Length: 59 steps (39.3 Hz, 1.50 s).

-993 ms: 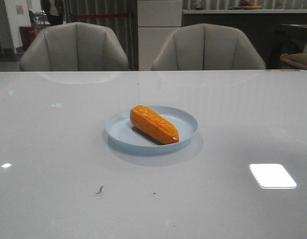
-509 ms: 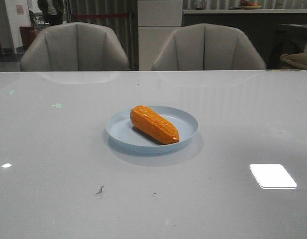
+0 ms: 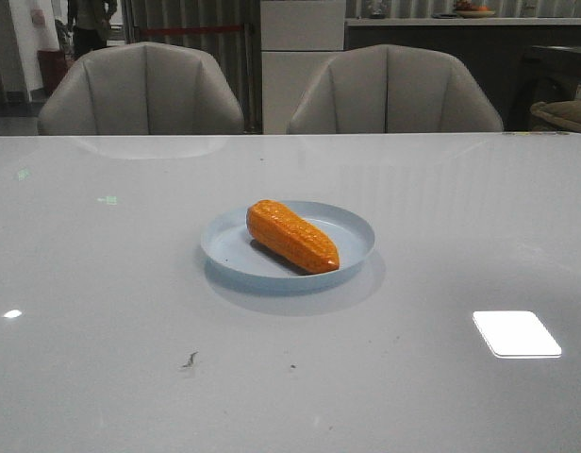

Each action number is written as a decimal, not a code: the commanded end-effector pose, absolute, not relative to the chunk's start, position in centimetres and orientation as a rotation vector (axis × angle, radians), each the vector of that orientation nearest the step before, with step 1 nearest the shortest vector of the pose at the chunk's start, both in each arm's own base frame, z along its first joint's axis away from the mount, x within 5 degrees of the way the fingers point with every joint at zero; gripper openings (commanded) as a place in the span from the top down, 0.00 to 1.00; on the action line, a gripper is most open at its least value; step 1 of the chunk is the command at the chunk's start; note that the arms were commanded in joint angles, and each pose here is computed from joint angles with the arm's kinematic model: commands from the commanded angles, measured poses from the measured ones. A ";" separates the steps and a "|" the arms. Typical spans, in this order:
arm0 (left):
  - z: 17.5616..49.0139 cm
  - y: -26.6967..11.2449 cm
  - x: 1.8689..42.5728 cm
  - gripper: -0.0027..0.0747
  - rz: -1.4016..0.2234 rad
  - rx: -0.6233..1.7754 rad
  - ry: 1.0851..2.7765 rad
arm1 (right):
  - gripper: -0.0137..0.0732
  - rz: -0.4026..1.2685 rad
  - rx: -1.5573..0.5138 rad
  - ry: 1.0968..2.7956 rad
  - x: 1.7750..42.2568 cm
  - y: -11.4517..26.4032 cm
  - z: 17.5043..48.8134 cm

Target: Place corn on plate with both arms

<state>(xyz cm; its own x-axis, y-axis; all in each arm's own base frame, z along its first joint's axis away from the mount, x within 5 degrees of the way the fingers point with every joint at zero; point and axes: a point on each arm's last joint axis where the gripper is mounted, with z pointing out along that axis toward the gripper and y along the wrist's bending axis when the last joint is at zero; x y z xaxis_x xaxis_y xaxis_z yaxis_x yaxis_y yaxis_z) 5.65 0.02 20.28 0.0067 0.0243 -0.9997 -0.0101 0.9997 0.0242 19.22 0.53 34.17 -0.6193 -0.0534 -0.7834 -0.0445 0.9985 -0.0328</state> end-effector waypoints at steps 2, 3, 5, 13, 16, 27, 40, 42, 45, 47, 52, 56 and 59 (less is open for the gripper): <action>19.9 0.1 5.6 0.84 0.025 -0.011 1.500 | 0.17 -0.005 -0.056 2.051 17.4 0.4 35.4; 19.9 0.1 5.6 0.84 0.025 -0.011 1.500 | 0.18 0.005 -0.049 2.012 16.9 0.5 35.4; 19.9 0.1 5.6 0.84 0.025 -0.011 1.500 | 0.22 0.037 -0.028 1.954 15.8 0.6 34.7; 19.9 0.1 5.6 0.84 0.025 -0.011 1.500 | 0.60 0.120 0.050 1.688 11.7 0.5 32.5; 19.9 0.1 5.6 0.84 0.025 -0.011 1.500 | 0.78 0.122 0.060 1.586 9.8 0.4 31.3; 19.9 0.1 5.6 0.84 0.025 -0.011 1.500 | 0.77 0.126 0.057 1.411 5.1 0.2 26.9; 19.9 0.1 5.6 0.84 0.025 -0.011 1.500 | 0.77 0.123 0.071 1.460 5.4 0.1 21.3; 19.9 0.1 5.6 0.84 0.025 -0.011 1.500 | 0.77 0.123 0.071 1.455 5.4 0.1 21.3; 19.9 0.1 5.6 0.84 0.025 -0.011 1.500 | 0.77 0.123 0.071 1.455 5.4 0.1 21.3; 19.9 0.1 5.6 0.84 0.025 -0.011 1.500 | 0.77 0.123 0.071 1.455 5.4 0.1 21.3; 19.9 0.1 5.6 0.84 0.025 -0.011 1.500 | 0.77 0.123 0.071 1.455 5.4 0.1 21.3; 19.9 0.1 5.6 0.84 0.025 -0.011 1.500 | 0.77 0.123 0.071 1.455 5.4 0.1 21.3; 19.9 0.1 5.6 0.84 0.025 -0.011 1.500 | 0.77 0.123 0.071 1.455 5.4 0.1 21.3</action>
